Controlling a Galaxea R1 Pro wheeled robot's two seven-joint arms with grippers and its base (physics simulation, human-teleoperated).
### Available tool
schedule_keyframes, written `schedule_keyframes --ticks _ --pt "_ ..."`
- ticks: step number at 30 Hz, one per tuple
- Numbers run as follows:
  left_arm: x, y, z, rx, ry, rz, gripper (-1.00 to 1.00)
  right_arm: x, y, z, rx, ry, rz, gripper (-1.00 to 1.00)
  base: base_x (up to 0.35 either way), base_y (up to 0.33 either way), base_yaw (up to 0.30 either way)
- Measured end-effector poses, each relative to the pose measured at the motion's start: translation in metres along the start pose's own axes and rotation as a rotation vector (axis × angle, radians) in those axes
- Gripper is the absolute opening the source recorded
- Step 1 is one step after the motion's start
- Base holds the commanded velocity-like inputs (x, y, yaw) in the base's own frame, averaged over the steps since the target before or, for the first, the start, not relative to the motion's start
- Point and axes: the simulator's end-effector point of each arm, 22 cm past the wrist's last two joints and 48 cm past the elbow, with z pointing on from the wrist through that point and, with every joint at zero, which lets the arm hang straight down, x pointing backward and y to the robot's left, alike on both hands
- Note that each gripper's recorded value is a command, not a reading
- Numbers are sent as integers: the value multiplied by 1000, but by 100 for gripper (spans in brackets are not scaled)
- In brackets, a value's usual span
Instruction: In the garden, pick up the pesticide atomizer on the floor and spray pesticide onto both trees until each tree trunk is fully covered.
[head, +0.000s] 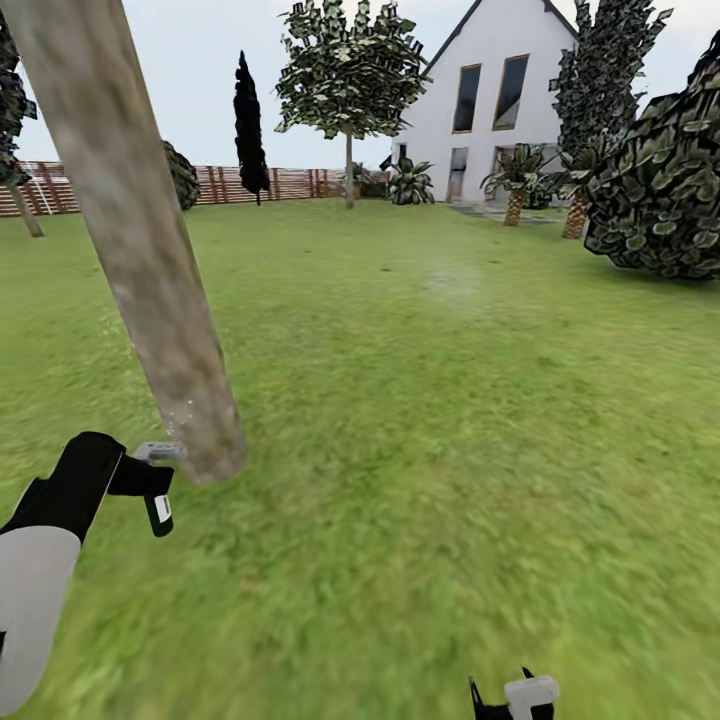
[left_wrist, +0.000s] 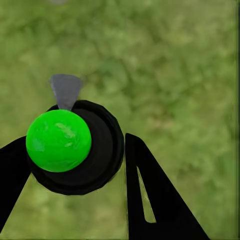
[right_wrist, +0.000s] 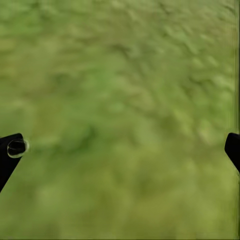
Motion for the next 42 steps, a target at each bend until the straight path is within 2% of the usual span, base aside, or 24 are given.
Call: schedule_keyframes --ticks 6,12,16,21,24,31,38,42 --pt "-4 0 -2 0 -10 -2 -100 0 0 0 0 0 0 100 69 -62 42" --pt "-39 -16 -24 8 -94 9 -100 0 0 0 0 0 0 100 1 -1 135" --pt "-56 -24 -34 15 -128 13 -100 0 0 0 0 0 0 100 0 0 5" --pt "-49 -13 -32 -6 -120 16 -100 0 0 0 0 0 0 100 0 0 0" --pt "-48 -2 -31 -50 -122 16 -100 0 0 0 0 0 0 100 0 0 0" --pt "-48 -11 -29 -35 -121 14 -100 0 0 0 0 0 0 100 236 0 0" --pt "-50 -10 -30 -35 -126 16 -100 0 0 0 -1 1 0 100 32 0 0" --pt "-47 11 -34 -70 -125 12 -100 0 1 0 -2 1 0 100 0 0 0"
